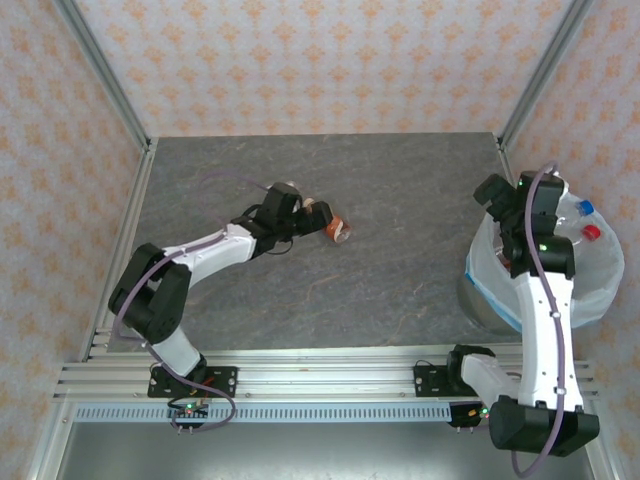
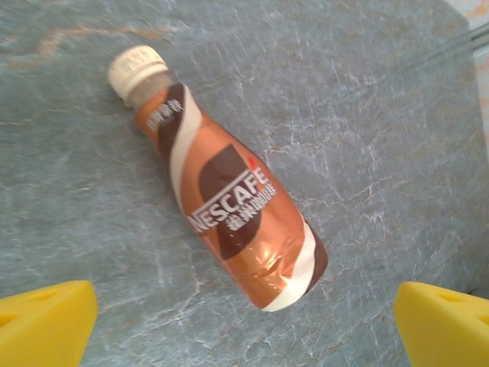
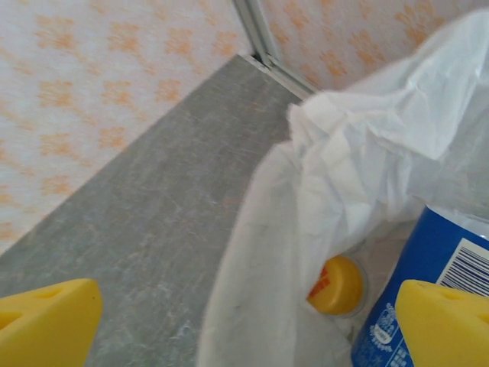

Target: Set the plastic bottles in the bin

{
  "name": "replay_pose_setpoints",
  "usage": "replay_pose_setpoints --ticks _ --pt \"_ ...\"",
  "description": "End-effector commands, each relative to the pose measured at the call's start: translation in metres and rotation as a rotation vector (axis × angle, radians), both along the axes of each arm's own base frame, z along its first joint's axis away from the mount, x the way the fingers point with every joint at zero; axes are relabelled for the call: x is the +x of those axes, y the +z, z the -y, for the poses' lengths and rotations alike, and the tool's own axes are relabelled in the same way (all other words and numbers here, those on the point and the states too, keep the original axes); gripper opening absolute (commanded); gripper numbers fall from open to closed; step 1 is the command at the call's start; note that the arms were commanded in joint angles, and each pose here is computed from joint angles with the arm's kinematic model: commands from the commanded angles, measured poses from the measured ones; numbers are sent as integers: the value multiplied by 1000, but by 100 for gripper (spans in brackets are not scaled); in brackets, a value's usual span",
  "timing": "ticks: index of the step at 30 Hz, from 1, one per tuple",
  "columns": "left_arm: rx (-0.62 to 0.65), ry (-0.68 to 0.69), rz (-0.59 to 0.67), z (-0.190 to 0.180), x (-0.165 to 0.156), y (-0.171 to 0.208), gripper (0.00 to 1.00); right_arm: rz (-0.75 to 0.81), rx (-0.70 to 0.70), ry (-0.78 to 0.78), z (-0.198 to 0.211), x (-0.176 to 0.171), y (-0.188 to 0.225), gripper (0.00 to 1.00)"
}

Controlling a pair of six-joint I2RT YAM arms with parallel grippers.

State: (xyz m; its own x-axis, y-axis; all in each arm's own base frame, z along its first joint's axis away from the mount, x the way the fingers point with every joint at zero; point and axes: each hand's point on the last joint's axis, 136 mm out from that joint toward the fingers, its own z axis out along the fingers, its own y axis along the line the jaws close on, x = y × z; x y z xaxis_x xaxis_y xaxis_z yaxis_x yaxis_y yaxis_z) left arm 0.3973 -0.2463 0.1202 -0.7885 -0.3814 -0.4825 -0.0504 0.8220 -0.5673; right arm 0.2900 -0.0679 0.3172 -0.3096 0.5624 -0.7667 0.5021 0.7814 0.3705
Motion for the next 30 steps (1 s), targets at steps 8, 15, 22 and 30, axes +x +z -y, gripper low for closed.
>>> replay_pose_setpoints --ticks 8,15,22,30 --pt "176 67 -157 32 -6 -24 100 203 110 387 -73 -5 50 99" --pt "270 148 -219 40 -3 -46 100 260 114 562 -117 1 50 99" --pt "312 254 -253 36 6 -59 100 260 84 620 -134 6 42 99" --pt "307 263 -265 53 24 -75 100 251 75 630 -137 6 38 99"
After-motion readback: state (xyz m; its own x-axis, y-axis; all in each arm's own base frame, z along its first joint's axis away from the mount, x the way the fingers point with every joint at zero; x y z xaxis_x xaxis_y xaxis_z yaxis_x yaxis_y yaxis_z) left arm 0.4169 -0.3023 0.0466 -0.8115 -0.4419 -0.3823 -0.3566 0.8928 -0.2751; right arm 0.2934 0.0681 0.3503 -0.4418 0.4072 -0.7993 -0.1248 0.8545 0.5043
